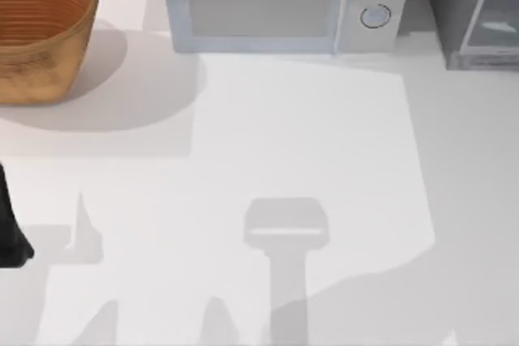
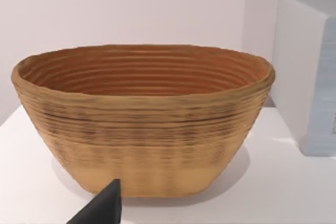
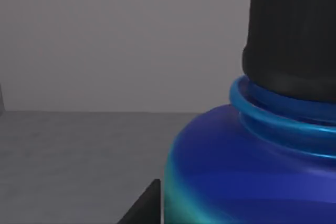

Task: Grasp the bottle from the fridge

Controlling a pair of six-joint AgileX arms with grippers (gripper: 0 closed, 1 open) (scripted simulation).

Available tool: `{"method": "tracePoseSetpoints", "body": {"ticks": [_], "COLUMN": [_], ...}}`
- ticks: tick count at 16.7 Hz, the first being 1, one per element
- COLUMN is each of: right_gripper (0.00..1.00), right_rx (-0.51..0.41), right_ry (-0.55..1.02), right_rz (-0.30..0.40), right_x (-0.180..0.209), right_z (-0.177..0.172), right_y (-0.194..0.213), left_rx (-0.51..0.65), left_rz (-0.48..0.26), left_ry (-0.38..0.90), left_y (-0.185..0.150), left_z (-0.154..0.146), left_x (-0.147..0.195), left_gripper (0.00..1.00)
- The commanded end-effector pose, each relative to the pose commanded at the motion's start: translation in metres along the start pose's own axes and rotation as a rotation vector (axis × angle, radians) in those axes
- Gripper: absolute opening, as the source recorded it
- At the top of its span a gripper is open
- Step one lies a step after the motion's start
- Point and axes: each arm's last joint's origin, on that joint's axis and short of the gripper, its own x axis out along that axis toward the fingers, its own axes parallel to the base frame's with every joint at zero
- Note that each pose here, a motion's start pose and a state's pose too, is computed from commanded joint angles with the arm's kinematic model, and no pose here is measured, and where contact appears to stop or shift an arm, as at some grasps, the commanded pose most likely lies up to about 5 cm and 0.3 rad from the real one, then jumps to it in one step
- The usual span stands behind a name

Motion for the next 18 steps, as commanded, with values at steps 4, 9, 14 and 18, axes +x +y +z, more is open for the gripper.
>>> {"method": "tracePoseSetpoints", "body": {"ticks": [4, 9, 14, 18], "right_gripper": [0.0, 0.0, 0.0, 0.0], "right_rx": [0.0, 0.0, 0.004, -0.003], "right_ry": [-0.004, -0.005, 0.003, -0.019], "right_rz": [0.0, -0.001, -0.001, 0.009], "right_x": [0.0, 0.001, -0.001, -0.016], "right_z": [0.003, 0.041, 0.048, 0.057], "right_y": [-0.001, -0.001, -0.001, 0.0], "left_rx": [0.0, 0.0, 0.0, 0.0], "left_rz": [0.0, 0.0, 0.0, 0.0], "left_ry": [0.0, 0.0, 0.0, 0.0], "left_y": [0.0, 0.0, 0.0, 0.0], "left_z": [0.0, 0.0, 0.0, 0.0], "left_x": [0.0, 0.0, 0.0, 0.0], "left_gripper": [1.0, 1.0, 1.0, 1.0]}}
